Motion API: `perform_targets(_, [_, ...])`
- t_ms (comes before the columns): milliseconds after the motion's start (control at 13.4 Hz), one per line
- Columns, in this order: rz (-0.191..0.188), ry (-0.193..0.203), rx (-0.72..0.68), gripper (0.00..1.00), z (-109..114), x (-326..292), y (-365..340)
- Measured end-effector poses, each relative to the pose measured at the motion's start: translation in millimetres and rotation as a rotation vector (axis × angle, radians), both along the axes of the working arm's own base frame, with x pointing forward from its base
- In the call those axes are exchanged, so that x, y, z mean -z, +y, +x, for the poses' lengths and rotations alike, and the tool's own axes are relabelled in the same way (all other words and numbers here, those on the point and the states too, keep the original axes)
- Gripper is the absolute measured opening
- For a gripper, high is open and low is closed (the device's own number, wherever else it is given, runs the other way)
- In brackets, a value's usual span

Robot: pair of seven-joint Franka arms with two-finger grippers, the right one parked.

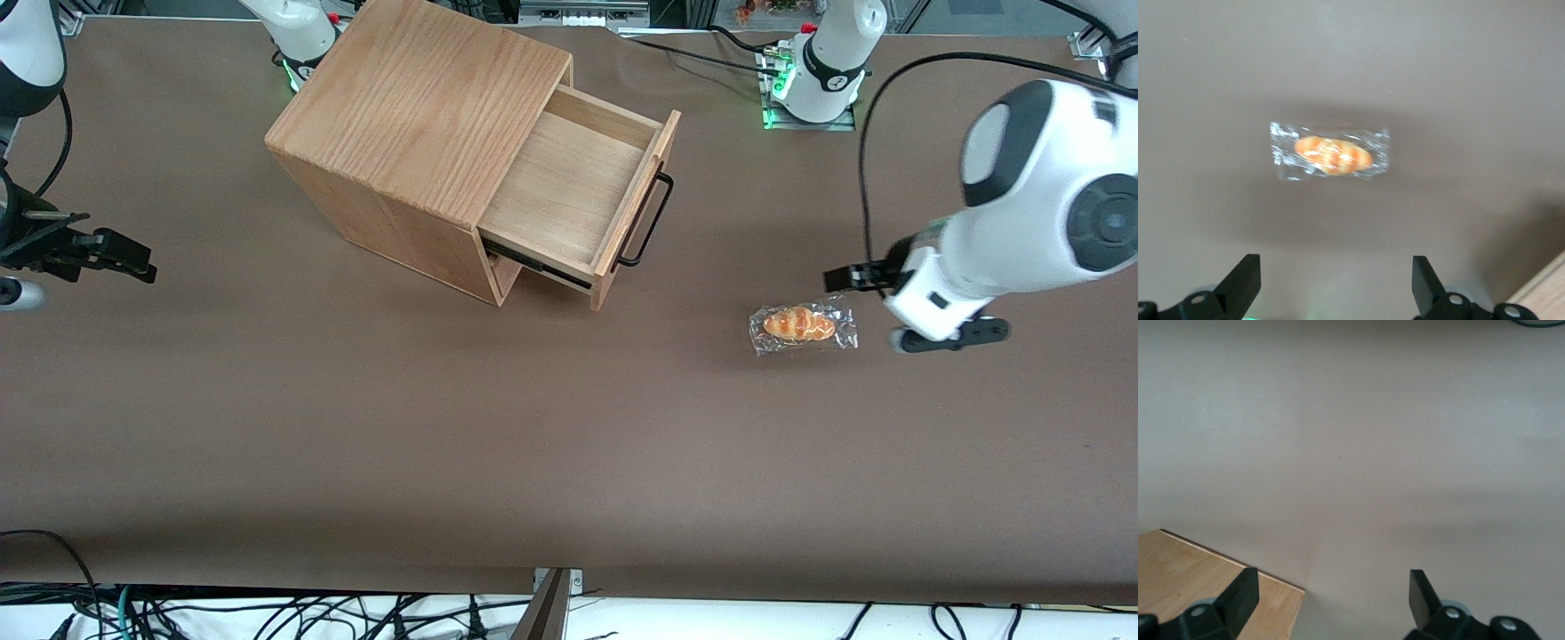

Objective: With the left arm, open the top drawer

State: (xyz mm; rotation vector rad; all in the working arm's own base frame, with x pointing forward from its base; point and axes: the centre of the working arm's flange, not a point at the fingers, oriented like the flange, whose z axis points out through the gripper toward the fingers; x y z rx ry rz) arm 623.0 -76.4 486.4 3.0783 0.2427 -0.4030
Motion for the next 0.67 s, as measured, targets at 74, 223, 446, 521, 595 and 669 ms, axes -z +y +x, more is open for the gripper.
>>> perform_targets(74, [-0.002,-0.008,0.016,1.00,2.6,-0.6,20.8])
perform_targets(223, [-0.007,-0.042,0.046,1.00,7.8,-4.1,53.5])
perform_targets(446, [-0.007,-0.113,0.085,1.00,16.1,-9.8,78.9])
perform_targets(521, [-0.006,-0.125,0.093,1.00,17.4,-10.8,84.6])
perform_targets(595, [-0.003,-0.136,0.099,1.00,18.5,-11.9,91.4])
perform_targets(669, [0.000,-0.155,0.108,1.00,20.2,-13.6,99.7])
